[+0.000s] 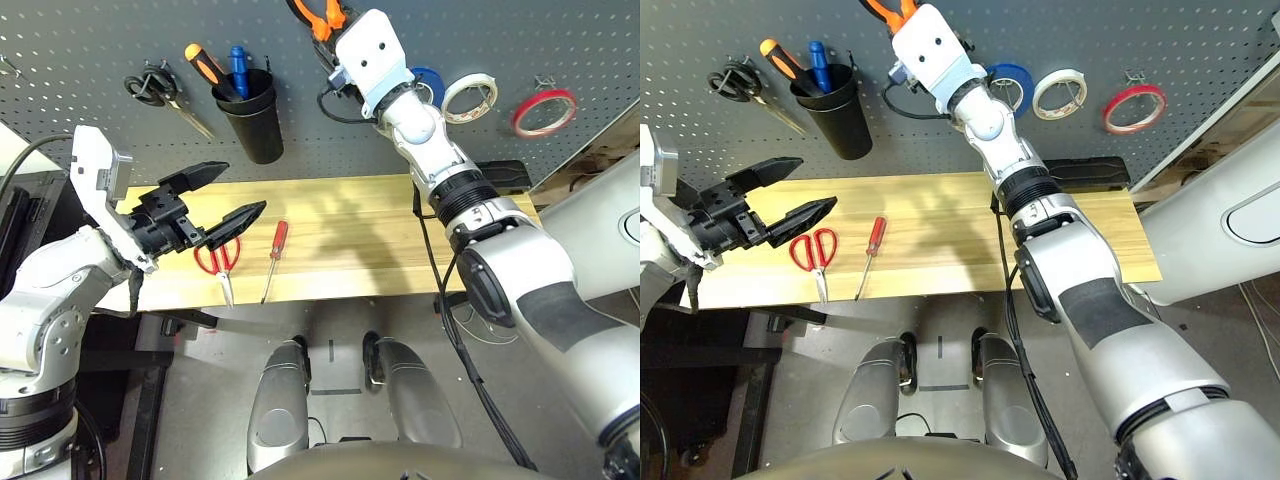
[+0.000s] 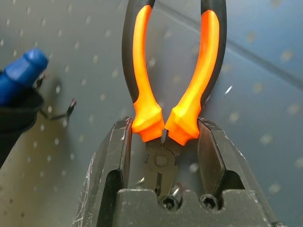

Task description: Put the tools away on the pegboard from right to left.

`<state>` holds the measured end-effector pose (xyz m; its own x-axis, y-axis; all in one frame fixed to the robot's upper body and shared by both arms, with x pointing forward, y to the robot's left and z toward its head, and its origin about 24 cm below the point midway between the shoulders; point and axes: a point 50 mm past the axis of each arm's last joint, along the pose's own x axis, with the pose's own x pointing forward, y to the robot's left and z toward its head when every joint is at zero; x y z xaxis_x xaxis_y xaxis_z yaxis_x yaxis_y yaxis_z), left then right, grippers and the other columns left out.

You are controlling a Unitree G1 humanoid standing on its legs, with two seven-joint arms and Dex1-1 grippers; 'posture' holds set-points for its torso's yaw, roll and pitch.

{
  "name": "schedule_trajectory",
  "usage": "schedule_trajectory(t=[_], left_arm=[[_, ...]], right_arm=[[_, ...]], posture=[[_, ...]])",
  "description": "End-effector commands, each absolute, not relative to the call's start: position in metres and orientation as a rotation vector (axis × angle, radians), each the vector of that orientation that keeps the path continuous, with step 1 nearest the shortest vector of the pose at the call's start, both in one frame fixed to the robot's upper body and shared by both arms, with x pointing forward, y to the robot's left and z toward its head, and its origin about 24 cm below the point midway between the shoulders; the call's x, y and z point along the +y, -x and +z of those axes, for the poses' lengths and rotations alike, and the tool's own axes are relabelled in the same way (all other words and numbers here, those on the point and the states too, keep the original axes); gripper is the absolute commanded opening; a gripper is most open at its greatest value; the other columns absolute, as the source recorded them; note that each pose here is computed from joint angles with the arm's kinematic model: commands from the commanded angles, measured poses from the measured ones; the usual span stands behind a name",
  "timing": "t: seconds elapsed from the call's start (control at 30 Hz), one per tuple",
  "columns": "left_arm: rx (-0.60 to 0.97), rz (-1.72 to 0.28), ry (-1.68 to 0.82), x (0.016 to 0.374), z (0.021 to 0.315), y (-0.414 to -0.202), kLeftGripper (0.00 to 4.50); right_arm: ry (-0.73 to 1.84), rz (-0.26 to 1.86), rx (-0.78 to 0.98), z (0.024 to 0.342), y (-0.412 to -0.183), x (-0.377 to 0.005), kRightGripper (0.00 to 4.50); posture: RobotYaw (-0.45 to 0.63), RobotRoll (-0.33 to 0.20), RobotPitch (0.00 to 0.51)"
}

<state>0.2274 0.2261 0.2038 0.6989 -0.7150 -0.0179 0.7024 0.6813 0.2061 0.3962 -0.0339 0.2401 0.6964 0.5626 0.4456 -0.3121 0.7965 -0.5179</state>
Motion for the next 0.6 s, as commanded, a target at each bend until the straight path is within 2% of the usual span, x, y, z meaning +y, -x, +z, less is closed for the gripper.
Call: schedule_trajectory(t=[0.03,0.17,0.37,0.6], left_arm=[[-0.055,-0.801,-0.205,0.224,0.203,-0.224,4.50],[-0.057,-0.802,-0.200,0.223,0.202,-0.225,4.50],[-0.069,-0.806,-0.186,0.220,0.200,-0.227,4.50],[-0.159,-0.755,-0.111,0.226,0.212,-0.230,4.50]], right_arm=[[0.361,0.505,-0.620,0.243,-0.397,-0.031,2.14],[0.298,0.522,-0.543,0.228,-0.399,-0.032,2.14],[0.294,0.518,-0.525,0.223,-0.400,-0.037,2.14],[0.302,0.516,-0.517,0.217,-0.400,-0.044,4.47]], posture=[[0.17,0.000,0.268],[0.16,0.000,0.265],[0.15,0.000,0.261],[0.15,0.000,0.254]])
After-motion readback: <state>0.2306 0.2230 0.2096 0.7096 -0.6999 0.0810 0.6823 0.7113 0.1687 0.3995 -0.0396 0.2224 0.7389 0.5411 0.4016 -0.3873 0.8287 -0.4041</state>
